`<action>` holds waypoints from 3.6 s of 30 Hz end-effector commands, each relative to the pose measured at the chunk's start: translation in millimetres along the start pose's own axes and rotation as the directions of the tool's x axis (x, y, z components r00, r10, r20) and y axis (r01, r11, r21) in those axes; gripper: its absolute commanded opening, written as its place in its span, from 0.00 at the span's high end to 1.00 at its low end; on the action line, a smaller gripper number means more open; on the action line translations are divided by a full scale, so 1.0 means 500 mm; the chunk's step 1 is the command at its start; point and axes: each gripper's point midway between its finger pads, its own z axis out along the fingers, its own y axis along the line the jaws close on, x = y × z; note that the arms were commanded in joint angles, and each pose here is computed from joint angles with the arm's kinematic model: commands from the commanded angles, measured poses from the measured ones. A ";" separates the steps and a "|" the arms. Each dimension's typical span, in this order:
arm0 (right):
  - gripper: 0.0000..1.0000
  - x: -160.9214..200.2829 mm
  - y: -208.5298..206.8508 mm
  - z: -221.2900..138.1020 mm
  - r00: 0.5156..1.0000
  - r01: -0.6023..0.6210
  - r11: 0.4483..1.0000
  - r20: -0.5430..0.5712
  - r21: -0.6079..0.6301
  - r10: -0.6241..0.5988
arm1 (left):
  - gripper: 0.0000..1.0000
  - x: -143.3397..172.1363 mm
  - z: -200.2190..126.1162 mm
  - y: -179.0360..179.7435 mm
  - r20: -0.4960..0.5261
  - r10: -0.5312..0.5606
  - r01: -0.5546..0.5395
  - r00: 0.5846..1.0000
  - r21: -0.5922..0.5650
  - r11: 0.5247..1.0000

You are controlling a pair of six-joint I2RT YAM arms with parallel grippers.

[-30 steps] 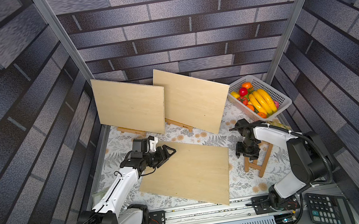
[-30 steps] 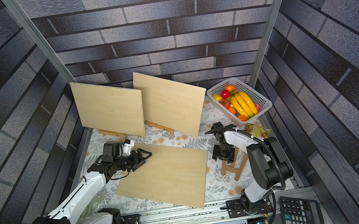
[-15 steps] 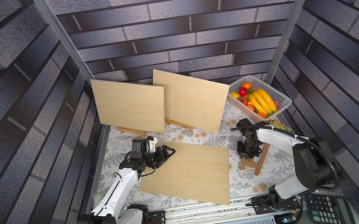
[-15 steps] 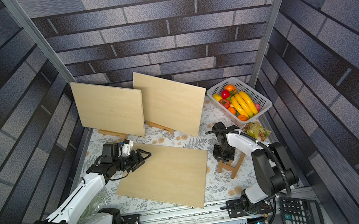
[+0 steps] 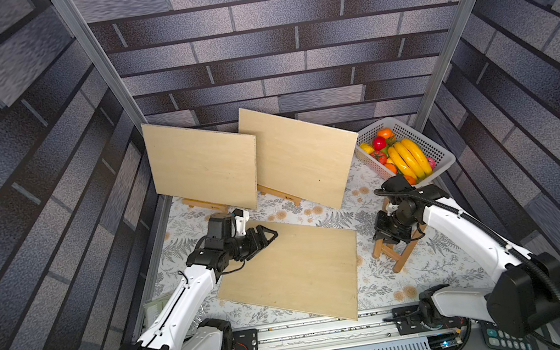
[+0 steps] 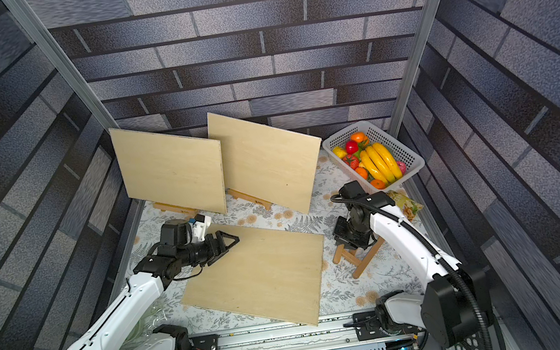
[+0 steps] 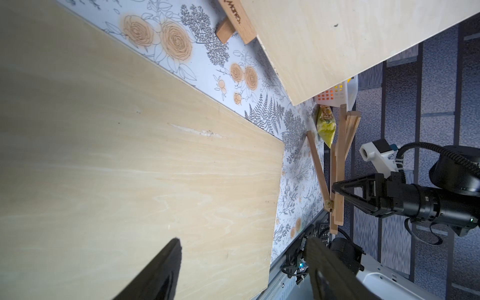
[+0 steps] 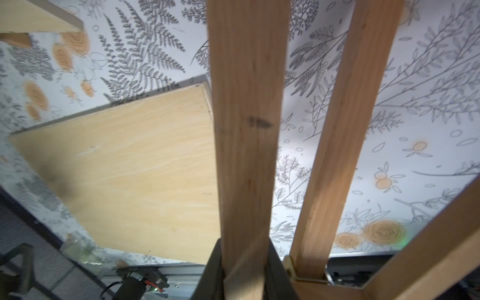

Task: Assemble the easel
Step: Pick up the easel at the center of the board, then unfold the easel.

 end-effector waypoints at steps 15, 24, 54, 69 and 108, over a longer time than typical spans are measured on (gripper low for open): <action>1.00 0.071 0.046 -0.180 0.839 -0.502 0.747 -0.038 -0.436 0.542 | 0.16 0.003 0.033 -0.269 0.003 0.442 -0.442 0.897 0.023 0.897; 1.00 -0.064 0.008 -0.173 0.461 -0.617 0.206 -0.137 -0.759 0.877 | 0.15 0.038 0.071 -0.384 -0.063 0.480 -0.472 0.875 0.104 0.875; 1.00 -0.160 0.039 -0.242 0.390 -0.478 -0.100 -0.313 -0.873 0.866 | 0.12 0.047 0.187 -0.497 0.068 0.546 -0.533 0.835 0.349 0.771; 1.00 -0.106 0.045 -0.309 0.460 -0.458 -0.084 -0.317 -0.885 0.829 | 0.16 0.110 0.253 -0.557 0.073 0.677 -0.634 0.732 0.436 0.638; 1.00 -0.087 0.059 -0.294 0.493 -0.505 -0.105 -0.386 -0.857 0.779 | 0.74 0.115 0.260 -0.534 0.056 0.616 -0.543 0.786 0.541 0.643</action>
